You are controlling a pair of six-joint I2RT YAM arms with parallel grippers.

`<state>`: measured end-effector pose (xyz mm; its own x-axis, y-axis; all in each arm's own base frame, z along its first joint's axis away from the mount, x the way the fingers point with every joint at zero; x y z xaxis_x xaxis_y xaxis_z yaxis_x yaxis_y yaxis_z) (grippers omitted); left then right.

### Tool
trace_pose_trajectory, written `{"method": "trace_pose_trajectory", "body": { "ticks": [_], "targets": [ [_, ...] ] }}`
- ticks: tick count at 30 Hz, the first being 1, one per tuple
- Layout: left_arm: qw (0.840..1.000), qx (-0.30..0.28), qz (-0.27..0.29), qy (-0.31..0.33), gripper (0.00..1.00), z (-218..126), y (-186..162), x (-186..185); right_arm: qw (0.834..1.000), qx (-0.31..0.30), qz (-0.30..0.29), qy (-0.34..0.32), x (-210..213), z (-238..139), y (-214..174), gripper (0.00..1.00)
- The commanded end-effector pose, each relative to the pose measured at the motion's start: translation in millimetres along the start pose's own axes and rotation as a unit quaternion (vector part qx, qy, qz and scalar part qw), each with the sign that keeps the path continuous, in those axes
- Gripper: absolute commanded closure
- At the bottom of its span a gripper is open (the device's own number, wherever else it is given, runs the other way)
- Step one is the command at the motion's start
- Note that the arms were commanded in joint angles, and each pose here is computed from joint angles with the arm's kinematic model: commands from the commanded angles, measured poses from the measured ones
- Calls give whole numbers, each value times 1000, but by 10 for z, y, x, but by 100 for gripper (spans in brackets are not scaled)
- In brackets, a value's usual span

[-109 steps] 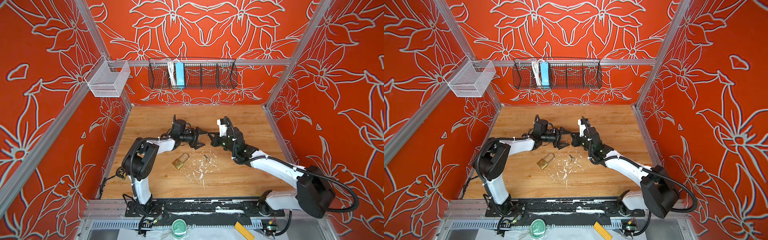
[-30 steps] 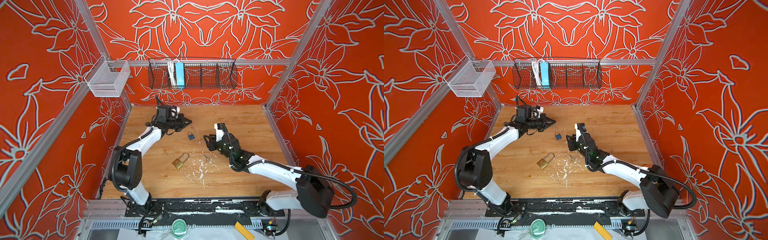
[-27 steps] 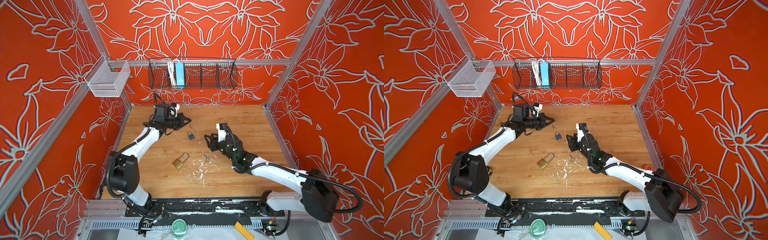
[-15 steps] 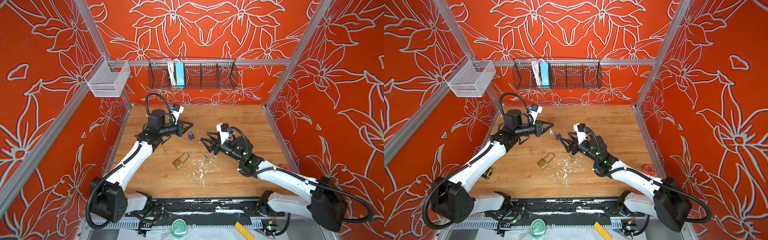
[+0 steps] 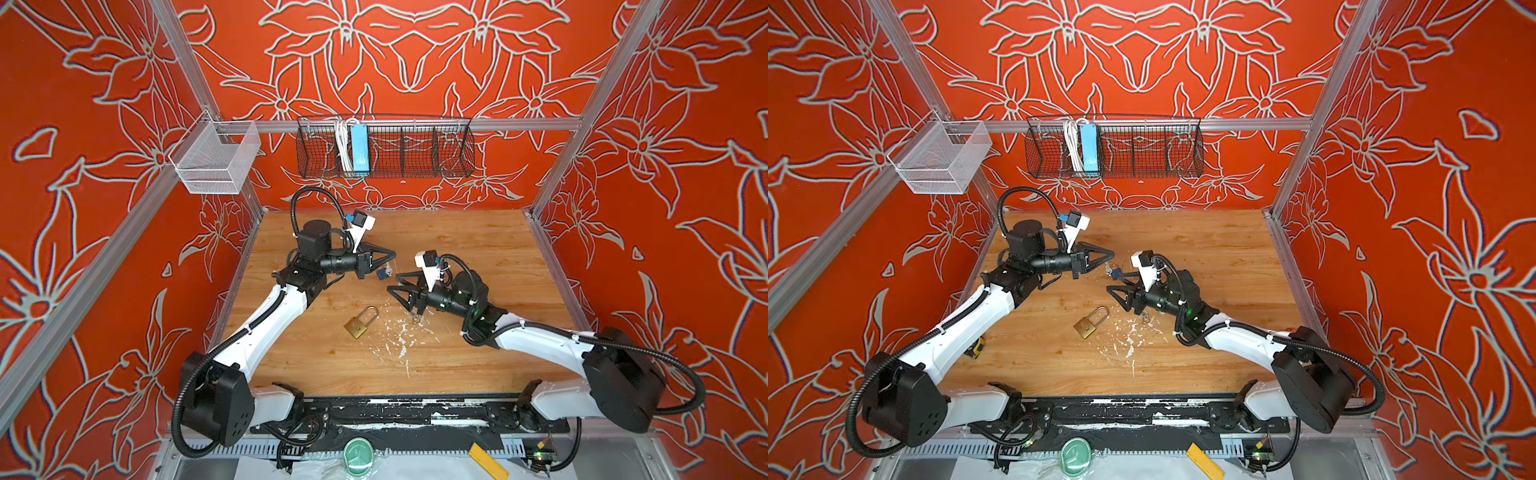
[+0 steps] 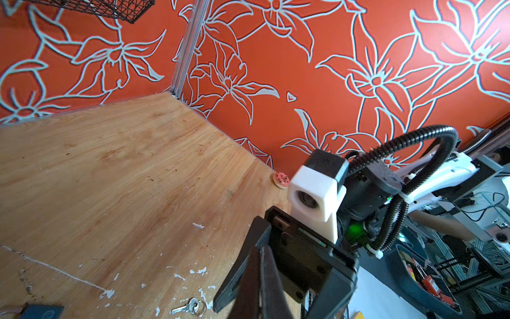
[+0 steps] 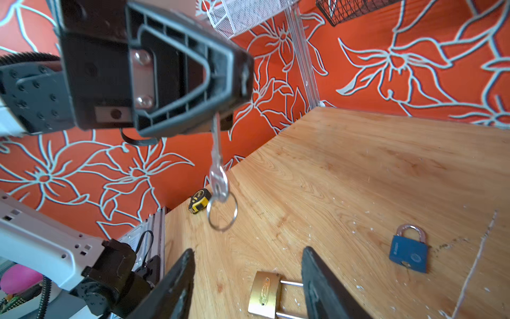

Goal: Unlock with the key

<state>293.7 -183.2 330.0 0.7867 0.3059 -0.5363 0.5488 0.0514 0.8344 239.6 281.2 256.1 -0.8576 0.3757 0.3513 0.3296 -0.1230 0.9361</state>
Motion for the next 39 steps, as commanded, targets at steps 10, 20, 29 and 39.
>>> {"method": "trace_pose_trajectory", "body": {
  "ticks": [10, 20, 29, 39],
  "targets": [
    [999, 20, 15, -46, 100, 125, -7, -124, 998, -54, -14, 12, 83, -18, 279, 48],
    [998, 29, 12, -52, 100, 162, -31, -126, 998, -62, -19, 7, 103, -69, 308, 58],
    [998, 28, 12, -53, 100, 162, -29, -136, 998, -56, -15, 2, 91, -59, 307, 69],
    [998, 28, 11, -54, 100, 165, -26, -135, 999, -53, -8, 8, 90, -26, 301, 82]
  ]
}}
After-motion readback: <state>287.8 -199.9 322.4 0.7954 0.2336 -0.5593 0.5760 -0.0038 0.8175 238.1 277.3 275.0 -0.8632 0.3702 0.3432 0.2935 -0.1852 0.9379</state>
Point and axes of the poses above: each gripper's point midway between its finger pads, its own z axis out along the fingers, its own x axis along the line the jaws close on, y = z × x, the point moved 6 cm from there along -z, back along the fingers, and after that the axes turned 4 degrees about -z, right-handed, at the moved point
